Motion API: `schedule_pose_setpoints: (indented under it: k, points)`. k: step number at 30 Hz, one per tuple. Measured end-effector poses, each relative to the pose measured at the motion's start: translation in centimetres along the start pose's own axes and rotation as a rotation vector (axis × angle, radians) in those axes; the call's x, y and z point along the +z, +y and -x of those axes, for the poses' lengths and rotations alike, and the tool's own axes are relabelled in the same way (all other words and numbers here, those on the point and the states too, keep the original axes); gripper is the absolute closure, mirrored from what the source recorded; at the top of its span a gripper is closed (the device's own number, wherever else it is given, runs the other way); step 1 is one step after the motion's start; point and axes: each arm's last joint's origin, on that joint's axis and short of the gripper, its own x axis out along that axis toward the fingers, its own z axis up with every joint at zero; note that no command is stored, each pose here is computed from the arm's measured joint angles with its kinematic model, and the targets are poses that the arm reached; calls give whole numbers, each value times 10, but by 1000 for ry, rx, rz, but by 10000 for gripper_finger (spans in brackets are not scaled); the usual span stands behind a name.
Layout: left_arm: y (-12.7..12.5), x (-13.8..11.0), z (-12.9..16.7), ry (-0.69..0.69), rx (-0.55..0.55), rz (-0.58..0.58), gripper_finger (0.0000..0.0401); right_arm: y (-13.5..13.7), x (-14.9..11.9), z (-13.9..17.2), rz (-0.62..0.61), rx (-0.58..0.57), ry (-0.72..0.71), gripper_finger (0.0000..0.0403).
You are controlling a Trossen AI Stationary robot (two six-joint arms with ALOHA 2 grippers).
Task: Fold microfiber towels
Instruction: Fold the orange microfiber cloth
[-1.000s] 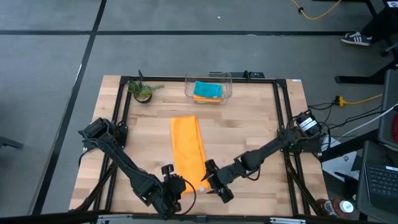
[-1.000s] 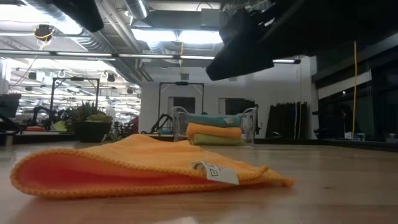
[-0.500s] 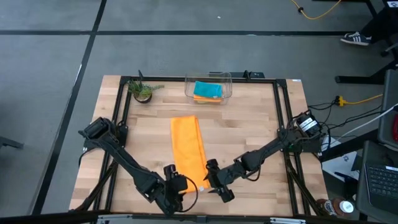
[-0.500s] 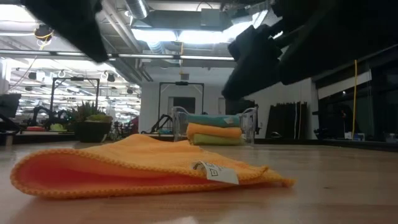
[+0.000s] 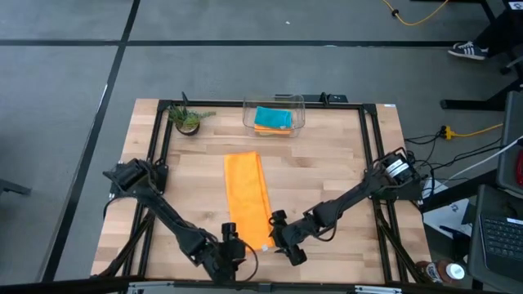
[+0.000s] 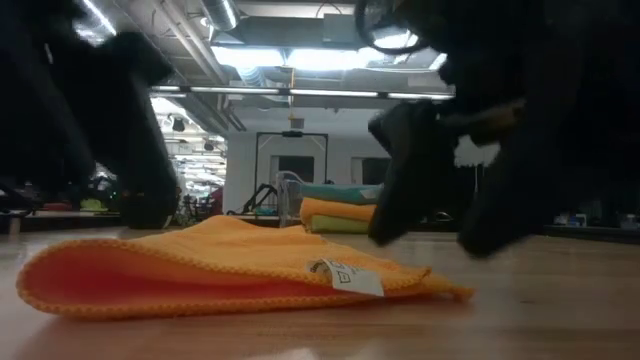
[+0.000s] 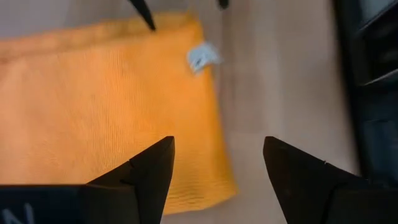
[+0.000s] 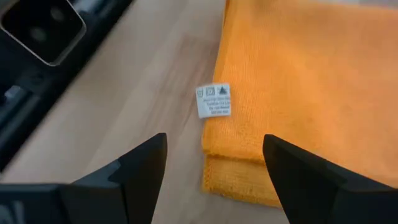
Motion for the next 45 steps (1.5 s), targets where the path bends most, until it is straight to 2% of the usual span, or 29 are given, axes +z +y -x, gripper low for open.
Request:
schedule_pose_setpoints:
  k: [7,10,14,20,24,30,37,40,45]
  points:
    - [4,-14,-29,72,41,-8,160,-5,-9,-11,-106,-22,37,134]
    - [4,-16,-32,83,44,-12,157,-7,-12,-15,-106,-43,46,134]
    - [4,-17,-33,87,45,-16,161,-9,-18,-23,-96,-129,47,134]
    - [6,-19,-33,103,64,-29,180,-9,-22,-26,-93,-147,64,141]
    - [6,-20,-33,101,77,-34,198,-4,-23,-26,-88,-152,64,174]
    - [6,-20,-34,96,81,-34,205,10,-25,-26,-100,-146,53,245]
    - [6,-19,-34,85,79,-1,221,17,-26,-25,-165,-172,36,350]
    - [5,-19,-34,72,79,23,249,17,-26,-25,-198,-169,25,391]
    - [3,-17,-35,38,63,43,338,19,-23,-24,-246,-158,-3,394]
